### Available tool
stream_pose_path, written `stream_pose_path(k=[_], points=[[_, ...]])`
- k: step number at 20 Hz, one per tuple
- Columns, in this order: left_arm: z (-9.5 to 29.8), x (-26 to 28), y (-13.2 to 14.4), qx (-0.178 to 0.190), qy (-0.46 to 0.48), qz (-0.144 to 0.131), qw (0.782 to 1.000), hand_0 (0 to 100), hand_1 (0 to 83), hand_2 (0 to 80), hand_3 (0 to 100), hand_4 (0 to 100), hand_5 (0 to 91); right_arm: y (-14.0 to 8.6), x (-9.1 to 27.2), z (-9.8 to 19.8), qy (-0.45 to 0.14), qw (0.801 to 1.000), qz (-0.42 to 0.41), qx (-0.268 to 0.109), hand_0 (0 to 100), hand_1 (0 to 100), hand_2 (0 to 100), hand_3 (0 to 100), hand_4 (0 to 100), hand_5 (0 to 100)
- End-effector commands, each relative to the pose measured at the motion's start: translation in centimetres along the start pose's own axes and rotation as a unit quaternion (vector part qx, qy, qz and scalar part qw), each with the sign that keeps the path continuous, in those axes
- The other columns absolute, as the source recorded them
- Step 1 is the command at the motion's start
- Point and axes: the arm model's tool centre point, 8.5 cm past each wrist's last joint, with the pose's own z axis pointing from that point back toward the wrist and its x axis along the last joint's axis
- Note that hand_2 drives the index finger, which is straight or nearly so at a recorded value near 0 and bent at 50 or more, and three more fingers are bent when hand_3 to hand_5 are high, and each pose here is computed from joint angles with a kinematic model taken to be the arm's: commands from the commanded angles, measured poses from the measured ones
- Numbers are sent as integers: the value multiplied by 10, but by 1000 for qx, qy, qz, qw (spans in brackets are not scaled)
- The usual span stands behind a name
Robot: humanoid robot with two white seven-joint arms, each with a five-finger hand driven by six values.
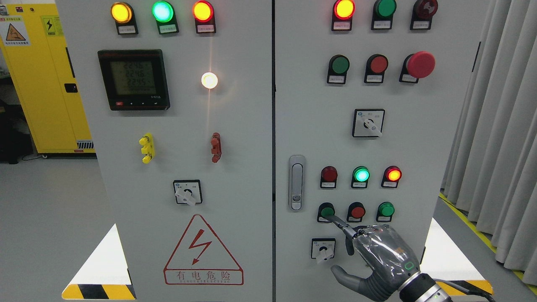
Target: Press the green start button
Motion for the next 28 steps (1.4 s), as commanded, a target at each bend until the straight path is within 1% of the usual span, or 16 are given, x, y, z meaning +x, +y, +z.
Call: stream_pose_path(k=[1,13,16,21,23,26,27,28], points=[[-2,17,-1,-1,-20,-1,1000,120,556,0,0,0,0,5,-3,-7,3,1000,-7,8,382,593,0,714,777,747],[-2,17,-1,-1,-20,-1,1000,120,556,0,0,0,0,5,-2,-6,2,1000,-10,3,386,593,0,712,776,745],[-2,17,-1,-1,-20,-1,1000,120,556,0,0,0,0,-2,2,-3,-2,1000,-7,-9,387,593,0,708,774,746],[-2,17,-1,-1,-20,-1,1000,120,556,0,0,0,0,-5,7,9,-4,1000,-9,-20,396,590,0,684,764,743],[-2,17,-1,-1,-20,-1,1000,120,556,0,0,0,0,-6,12,13,-14,998,-40,-39,409,583,0,741,767,693],[-2,17,-1,-1,-19,-1,1000,120,556,0,0,0,0,-1,18,24,-22,995,-82,-47,418,576,0,735,752,630],[-2,17,-1,-1,-20,-1,1000,120,556,0,0,0,0,1,18,27,-19,995,-88,-47,417,571,0,722,723,591],[-2,17,-1,-1,-20,-2,1000,120,556,0,0,0,0,0,18,29,-18,994,-95,-54,414,567,0,693,677,554]])
